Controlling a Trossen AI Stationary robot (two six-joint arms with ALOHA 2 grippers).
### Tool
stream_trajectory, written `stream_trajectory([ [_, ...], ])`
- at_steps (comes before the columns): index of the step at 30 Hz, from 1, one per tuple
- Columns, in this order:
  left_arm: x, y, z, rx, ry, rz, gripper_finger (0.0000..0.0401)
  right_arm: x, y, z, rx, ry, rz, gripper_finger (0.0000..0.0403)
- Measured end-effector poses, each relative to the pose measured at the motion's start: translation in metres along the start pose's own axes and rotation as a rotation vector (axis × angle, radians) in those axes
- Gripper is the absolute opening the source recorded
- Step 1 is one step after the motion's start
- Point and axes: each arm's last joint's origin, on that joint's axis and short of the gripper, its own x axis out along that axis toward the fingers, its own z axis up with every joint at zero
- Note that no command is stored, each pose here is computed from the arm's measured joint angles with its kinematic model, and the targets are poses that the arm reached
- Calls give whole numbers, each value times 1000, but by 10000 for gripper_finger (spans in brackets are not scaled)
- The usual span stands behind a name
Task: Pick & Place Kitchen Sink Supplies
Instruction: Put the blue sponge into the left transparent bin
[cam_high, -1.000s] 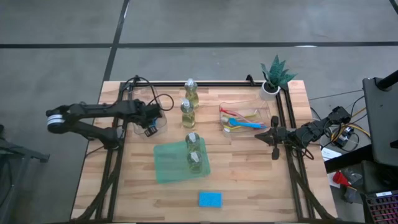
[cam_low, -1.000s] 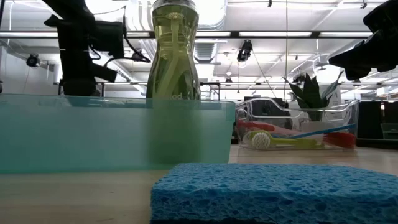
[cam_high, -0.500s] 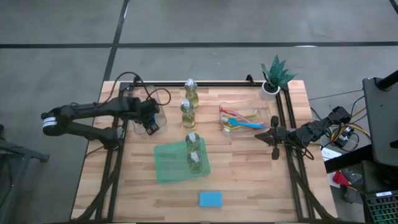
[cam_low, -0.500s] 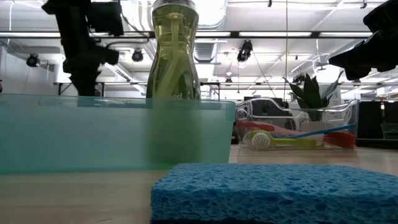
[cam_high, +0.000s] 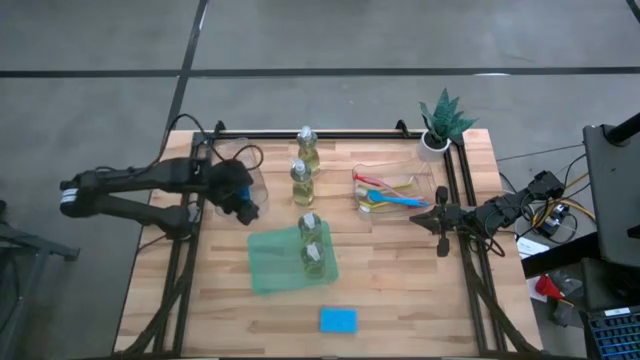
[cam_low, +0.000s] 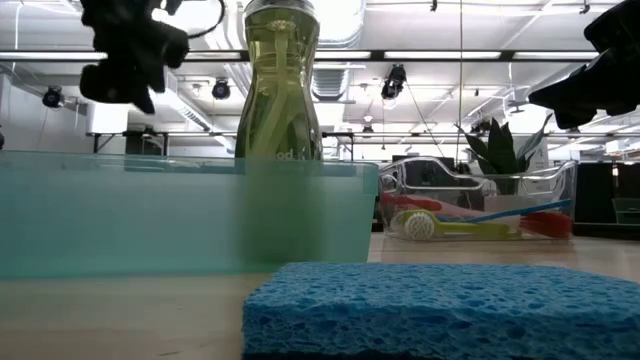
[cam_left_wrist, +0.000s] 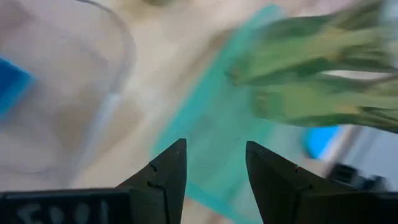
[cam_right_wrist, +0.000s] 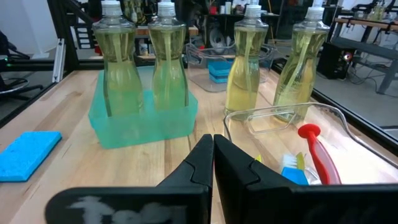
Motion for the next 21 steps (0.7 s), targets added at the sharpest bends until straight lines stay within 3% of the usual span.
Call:
stream_trajectory([
  [11,-8,-70,-33,-54,-143,-406,163,0,0,0,0,0,0,8],
  [21,19,-119,-89,-301,-208,-475,212,0,0,0,0,0,0,8],
])
